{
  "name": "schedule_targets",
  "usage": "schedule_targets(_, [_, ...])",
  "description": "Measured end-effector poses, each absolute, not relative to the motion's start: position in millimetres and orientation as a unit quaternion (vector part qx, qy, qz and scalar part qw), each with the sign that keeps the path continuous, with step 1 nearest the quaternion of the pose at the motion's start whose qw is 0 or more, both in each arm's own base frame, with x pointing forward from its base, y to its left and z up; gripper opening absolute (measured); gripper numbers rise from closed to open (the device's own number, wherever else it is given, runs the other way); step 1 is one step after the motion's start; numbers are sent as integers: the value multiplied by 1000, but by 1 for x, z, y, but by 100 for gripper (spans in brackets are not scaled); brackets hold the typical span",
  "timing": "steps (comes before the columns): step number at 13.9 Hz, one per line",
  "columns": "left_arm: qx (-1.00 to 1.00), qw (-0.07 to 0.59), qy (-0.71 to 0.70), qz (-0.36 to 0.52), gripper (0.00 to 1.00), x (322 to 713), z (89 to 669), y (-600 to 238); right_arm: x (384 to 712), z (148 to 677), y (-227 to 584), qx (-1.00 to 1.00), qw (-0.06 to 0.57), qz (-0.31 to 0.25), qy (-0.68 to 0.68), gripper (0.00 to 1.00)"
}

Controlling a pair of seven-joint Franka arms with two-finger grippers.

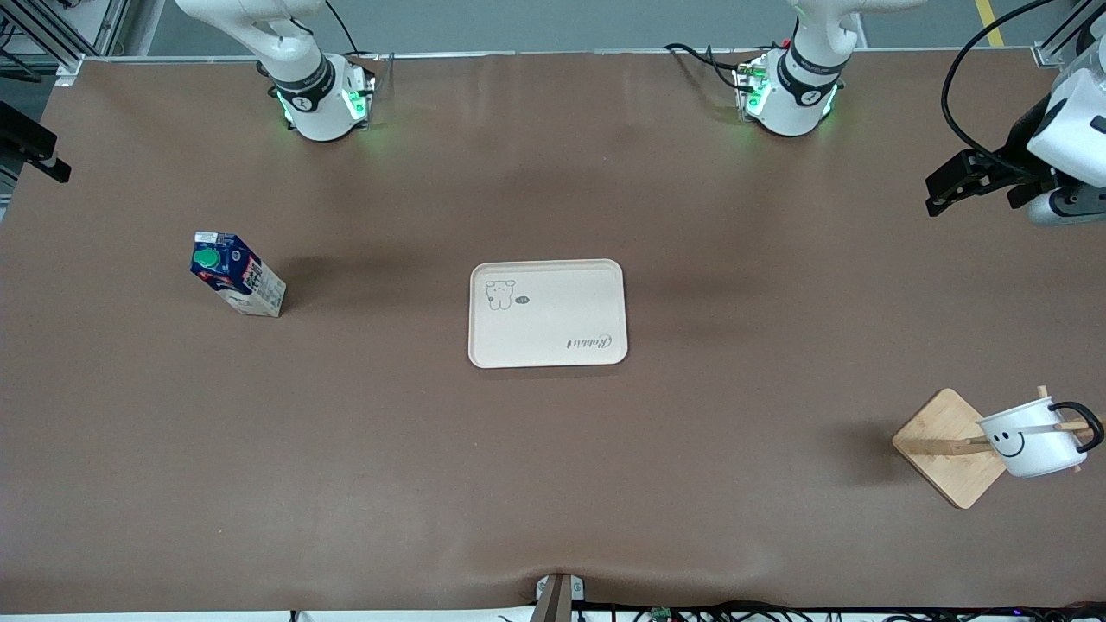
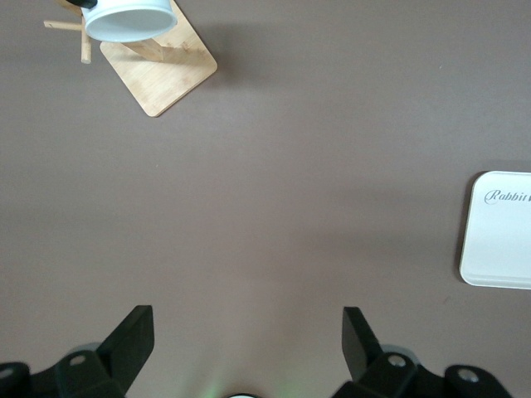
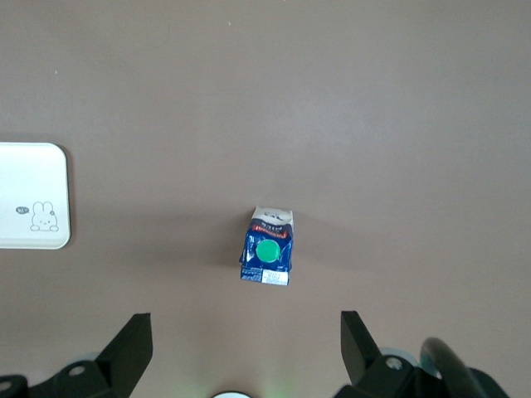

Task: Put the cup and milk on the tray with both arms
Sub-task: 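Move the left gripper toward the white mug on the wooden stand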

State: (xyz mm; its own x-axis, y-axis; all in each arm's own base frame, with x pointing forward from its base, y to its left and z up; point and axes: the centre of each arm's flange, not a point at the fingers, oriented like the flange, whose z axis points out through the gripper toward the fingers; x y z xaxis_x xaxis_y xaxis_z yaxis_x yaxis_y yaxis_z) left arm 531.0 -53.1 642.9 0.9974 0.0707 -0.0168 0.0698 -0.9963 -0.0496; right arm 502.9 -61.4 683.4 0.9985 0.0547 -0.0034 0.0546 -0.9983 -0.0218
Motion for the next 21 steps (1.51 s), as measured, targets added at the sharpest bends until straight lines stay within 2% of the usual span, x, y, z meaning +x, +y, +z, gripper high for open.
schedule_targets(9, [-999, 25, -40, 21, 100, 538, 632, -47, 499, 680, -59, -999, 13, 22, -29, 100])
schedule_targets(14, [-997, 51, -62, 3, 100, 548, 629, -21, 499, 683, -58, -999, 13, 19, -30, 100])
schedule_targets(17, [-995, 47, -85, -24, 100, 567, 615, 9, 500, 680, -54, -999, 13, 25, -34, 100])
schedule_targets(21, [-991, 43, -117, -50, 100, 604, 565, 55, 503, 672, -54, -999, 14, 38, -34, 100])
